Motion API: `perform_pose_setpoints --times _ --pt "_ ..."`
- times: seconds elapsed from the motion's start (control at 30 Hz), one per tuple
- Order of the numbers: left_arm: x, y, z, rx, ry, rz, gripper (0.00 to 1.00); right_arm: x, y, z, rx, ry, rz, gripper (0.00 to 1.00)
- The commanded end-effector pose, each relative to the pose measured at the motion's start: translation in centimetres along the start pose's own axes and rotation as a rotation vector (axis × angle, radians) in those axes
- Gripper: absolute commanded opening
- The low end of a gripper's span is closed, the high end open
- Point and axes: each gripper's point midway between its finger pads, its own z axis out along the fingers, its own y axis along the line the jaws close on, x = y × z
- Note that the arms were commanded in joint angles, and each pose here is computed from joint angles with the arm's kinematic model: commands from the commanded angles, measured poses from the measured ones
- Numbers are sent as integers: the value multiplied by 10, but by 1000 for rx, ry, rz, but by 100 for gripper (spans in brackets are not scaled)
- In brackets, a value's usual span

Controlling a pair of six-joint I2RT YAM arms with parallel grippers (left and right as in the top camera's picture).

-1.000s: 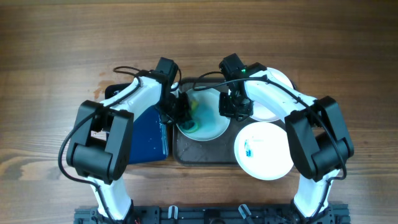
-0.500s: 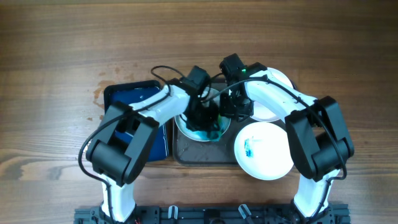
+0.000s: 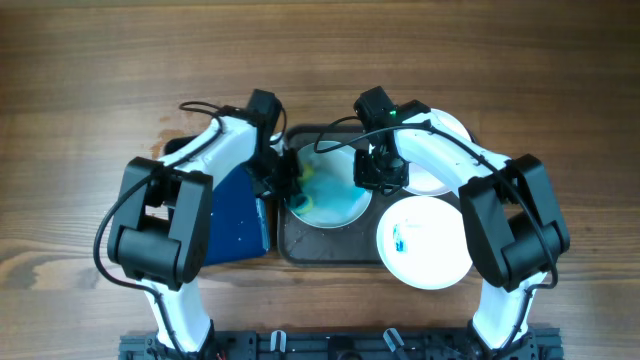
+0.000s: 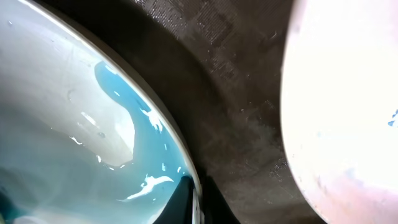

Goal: Clean dirty plates on tray and stack at the side
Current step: 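Scrub the held plate with the sponge in the left gripper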

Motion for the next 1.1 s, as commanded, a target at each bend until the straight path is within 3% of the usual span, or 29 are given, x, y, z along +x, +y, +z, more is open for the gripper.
perform_pose_setpoints --times 0.0,0.13,0.33,0.53,0.67,0.87,1.07 --pt "-6 88 31 -390 -30 -16 4 20 -17 24 81 79 6 4" --pt "12 62 45 -377 7 113 4 20 -17 24 81 79 5 4" --pt "34 1 75 -226 22 301 4 21 -18 24 83 82 5 4" --pt "32 -33 80 -52 25 333 4 22 -19 24 87 90 2 4" --pt "13 -48 75 35 -34 329 4 23 -19 24 88 92 3 4" --pt "-33 12 56 -175 -195 65 4 23 -19 24 89 93 3 4" --pt "-28 60 42 -349 -169 -14 4 23 -19 24 88 93 -8 4"
